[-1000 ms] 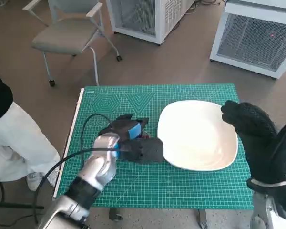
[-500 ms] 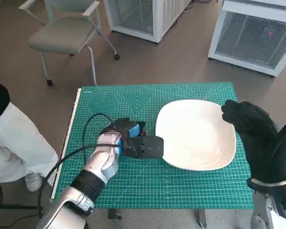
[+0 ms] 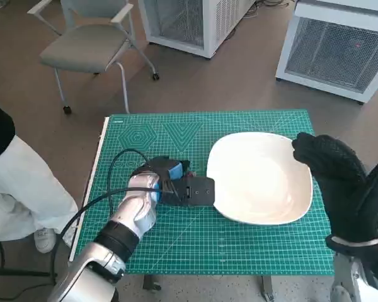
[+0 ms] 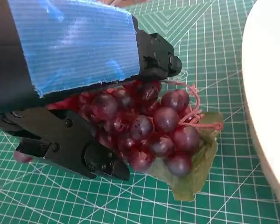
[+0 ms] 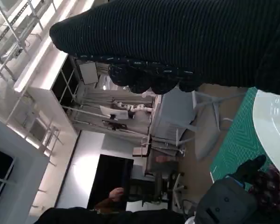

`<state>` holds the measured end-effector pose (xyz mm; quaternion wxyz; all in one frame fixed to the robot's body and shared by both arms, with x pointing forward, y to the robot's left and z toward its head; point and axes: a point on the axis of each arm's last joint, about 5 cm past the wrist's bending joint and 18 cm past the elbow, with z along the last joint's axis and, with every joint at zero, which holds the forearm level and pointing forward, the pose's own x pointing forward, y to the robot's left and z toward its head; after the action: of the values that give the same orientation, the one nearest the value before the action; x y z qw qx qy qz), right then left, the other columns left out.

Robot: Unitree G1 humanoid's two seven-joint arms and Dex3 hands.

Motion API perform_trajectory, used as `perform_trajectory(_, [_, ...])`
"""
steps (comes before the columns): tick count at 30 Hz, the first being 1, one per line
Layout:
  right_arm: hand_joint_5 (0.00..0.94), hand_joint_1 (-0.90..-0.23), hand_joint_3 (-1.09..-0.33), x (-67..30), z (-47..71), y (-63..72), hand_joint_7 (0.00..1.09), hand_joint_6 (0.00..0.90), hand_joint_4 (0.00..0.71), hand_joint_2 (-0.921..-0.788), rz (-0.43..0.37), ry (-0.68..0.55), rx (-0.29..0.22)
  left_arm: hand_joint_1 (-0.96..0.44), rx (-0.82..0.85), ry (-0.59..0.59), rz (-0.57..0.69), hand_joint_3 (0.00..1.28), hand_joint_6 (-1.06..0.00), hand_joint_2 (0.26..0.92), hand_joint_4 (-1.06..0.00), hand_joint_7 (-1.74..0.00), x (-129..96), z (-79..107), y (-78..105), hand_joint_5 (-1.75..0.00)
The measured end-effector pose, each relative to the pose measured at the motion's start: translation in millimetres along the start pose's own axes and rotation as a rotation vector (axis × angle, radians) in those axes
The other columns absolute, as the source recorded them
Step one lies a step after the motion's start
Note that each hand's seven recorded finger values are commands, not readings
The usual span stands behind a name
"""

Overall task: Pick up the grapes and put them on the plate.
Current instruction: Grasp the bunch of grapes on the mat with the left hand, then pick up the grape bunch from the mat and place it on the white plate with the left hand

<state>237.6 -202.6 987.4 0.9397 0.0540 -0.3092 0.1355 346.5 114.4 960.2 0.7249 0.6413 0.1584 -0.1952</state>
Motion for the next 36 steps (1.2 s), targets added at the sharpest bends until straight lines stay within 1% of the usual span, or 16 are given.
perform_trajectory(1, [0.692, -0.436, -0.638, 0.0, 0.0, 0.0, 0.98, 0.156, 0.395, -0.921, 0.0, 0.0, 0.0, 0.27, -0.003, 0.0, 0.001, 0.34, -0.38, 0.732, -0.47, -0.03, 0.5, -0.1, -0.4, -0.91])
perform_trajectory(3, [0.692, -0.436, -0.638, 0.0, 0.0, 0.0, 0.98, 0.155, 0.394, -0.921, 0.0, 0.0, 0.0, 0.35, -0.008, 0.001, 0.01, 0.68, -0.44, 0.585, -0.56, -0.03, 1.3, -0.2, -0.8, -1.25])
perform_trajectory(4, [0.692, -0.435, -0.638, 0.0, 0.0, 0.0, 0.98, 0.155, 0.394, -0.921, 0.0, 0.0, 0.0, 0.38, -0.007, 0.002, 0.02, 0.78, -0.46, 0.546, -0.57, -0.04, 1.6, -0.2, -0.6, -1.36])
perform_trajectory(5, [0.693, -0.435, -0.638, 0.0, 0.0, 0.0, 0.98, 0.155, 0.394, -0.921, 0.0, 0.0, 0.0, 0.39, -0.006, 0.003, 0.032, 0.84, -0.48, 0.529, -0.57, -0.04, 1.7, -0.2, -0.1, -1.43])
perform_trajectory(6, [0.693, -0.435, -0.639, 0.0, 0.0, -0.1, 0.98, 0.155, 0.394, -0.921, 0.0, 0.0, 0.0, 0.39, -0.004, 0.004, 0.045, 0.87, -0.49, 0.525, -0.57, -0.05, 1.8, 0.0, 0.6, -1.48])
perform_trajectory(10, [0.694, -0.435, -0.638, -0.1, 0.1, -0.3, 0.98, 0.155, 0.393, -0.921, -0.002, 0.0, 0.0, 0.4, 0.002, 0.0, 0.078, 0.88, -0.55, 0.555, -0.52, -0.07, 1.6, 1.1, 2.9, -1.59])
perform_trajectory(12, [0.694, -0.434, -0.638, -0.2, 0.2, -0.4, 0.98, 0.155, 0.393, -0.921, -0.002, 0.0, 0.0, 0.4, 0.004, -0.001, 0.081, 0.89, -0.56, 0.562, -0.5, -0.07, 1.5, 1.3, 2.8, -1.62])
perform_trajectory(16, [0.694, -0.434, -0.638, -0.2, 0.3, -0.6, 0.98, 0.155, 0.393, -0.921, -0.003, -0.001, -0.001, 0.4, 0.001, -0.006, 0.081, 0.95, -0.49, 0.55, -0.48, -0.03, 1.4, 1.7, 2.4, -1.68])
perform_trajectory(20, [0.694, -0.434, -0.638, -0.2, 0.2, -0.7, 0.98, 0.155, 0.393, -0.921, -0.003, -0.001, -0.001, 0.41, -0.004, -0.009, 0.078, 0.99, -0.41, 0.534, -0.47, -0.01, 1.3, 1.8, 2.4, -1.7])
perform_trajectory(23, [0.694, -0.434, -0.638, -0.2, 0.1, -0.7, 0.98, 0.156, 0.394, -0.921, -0.003, 0.0, -0.001, 0.41, -0.01, -0.011, 0.072, 1.0, -0.39, 0.526, -0.48, -0.01, 1.3, 1.6, 2.4, -1.7])
perform_trajectory(25, [0.693, -0.434, -0.637, -0.2, 0.1, -0.7, 0.98, 0.156, 0.394, -0.921, -0.003, 0.0, -0.001, 0.41, -0.014, -0.011, 0.068, 1.01, -0.42, 0.523, -0.48, -0.03, 1.3, 1.5, 2.5, -1.7])
perform_trajectory(32, [0.692, -0.434, -0.637, -0.1, -0.2, -0.8, 0.97, 0.157, 0.395, -0.921, -0.003, 0.002, -0.001, 0.41, -0.021, -0.021, 0.064, 0.98, -0.56, 0.531, -0.49, -0.09, 1.2, 0.3, 3.2, -1.68])
perform_trajectory(34, [0.692, -0.433, -0.637, -0.1, -0.3, -0.9, 0.97, 0.158, 0.395, -0.921, -0.003, 0.003, -0.001, 0.41, -0.026, -0.025, 0.064, 0.97, -0.56, 0.533, -0.49, -0.09, 1.0, -0.3, 3.7, -1.67])
perform_trajectory(36, [0.691, -0.433, -0.637, -0.1, -0.4, -1.1, 0.97, 0.158, 0.395, -0.921, -0.004, 0.004, -0.001, 0.41, -0.029, -0.028, 0.065, 0.96, -0.54, 0.534, -0.5, -0.08, 0.7, -0.9, 4.6, -1.66])
